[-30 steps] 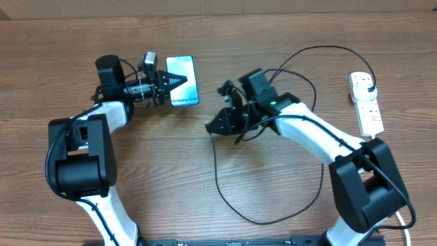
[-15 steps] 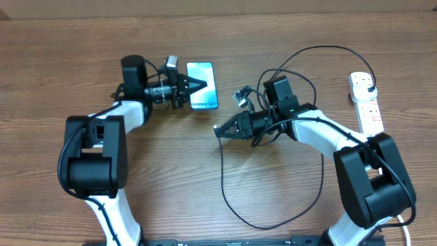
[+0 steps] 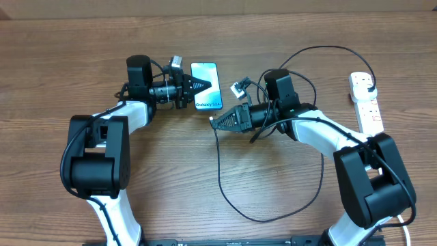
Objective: Plug charger to phone and switch on socket
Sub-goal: 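Move the held plug with the right gripper to the phone's bottom port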
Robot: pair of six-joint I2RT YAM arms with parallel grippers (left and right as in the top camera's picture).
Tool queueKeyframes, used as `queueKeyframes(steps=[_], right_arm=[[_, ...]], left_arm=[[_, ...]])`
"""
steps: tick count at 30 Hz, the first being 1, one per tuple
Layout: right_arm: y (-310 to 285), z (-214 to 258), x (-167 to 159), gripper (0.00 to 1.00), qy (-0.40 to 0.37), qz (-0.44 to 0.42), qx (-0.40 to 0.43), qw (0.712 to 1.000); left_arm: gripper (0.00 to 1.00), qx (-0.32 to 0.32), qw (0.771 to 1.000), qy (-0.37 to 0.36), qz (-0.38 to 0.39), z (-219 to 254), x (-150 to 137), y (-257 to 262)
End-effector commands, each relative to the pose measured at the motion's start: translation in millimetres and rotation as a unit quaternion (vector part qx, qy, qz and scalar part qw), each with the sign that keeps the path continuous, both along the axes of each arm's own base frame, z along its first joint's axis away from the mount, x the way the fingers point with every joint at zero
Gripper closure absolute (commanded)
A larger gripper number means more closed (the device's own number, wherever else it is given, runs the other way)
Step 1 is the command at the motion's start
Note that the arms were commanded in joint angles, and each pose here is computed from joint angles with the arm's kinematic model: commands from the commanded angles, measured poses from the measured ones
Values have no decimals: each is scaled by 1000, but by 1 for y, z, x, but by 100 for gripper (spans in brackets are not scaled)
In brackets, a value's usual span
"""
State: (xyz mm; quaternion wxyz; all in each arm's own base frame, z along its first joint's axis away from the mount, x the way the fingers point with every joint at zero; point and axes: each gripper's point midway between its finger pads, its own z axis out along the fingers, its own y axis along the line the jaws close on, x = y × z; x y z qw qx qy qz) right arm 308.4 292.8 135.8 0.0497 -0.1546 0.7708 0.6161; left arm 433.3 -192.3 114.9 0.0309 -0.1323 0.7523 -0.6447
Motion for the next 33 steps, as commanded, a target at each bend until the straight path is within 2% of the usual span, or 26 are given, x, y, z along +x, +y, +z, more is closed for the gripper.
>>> queueKeyframes(steps=[1,11,23,33], right_arm=[[-2,9,4,96,24,-16,2,1000],[-45,13,26,96,56,-55,21,997],[-21,13,9,96,53,-21,19,998],[-18,16,13,96,68,-31,18,997]], left_arm=[[96,-16,1000,-11,-13,14,1,-2],[95,-20,1000,-10,0,22,7,-11],[95,-29,999,-7,-16,27,2,-23],[95,-33,999,-4,-18,30,1,-24]])
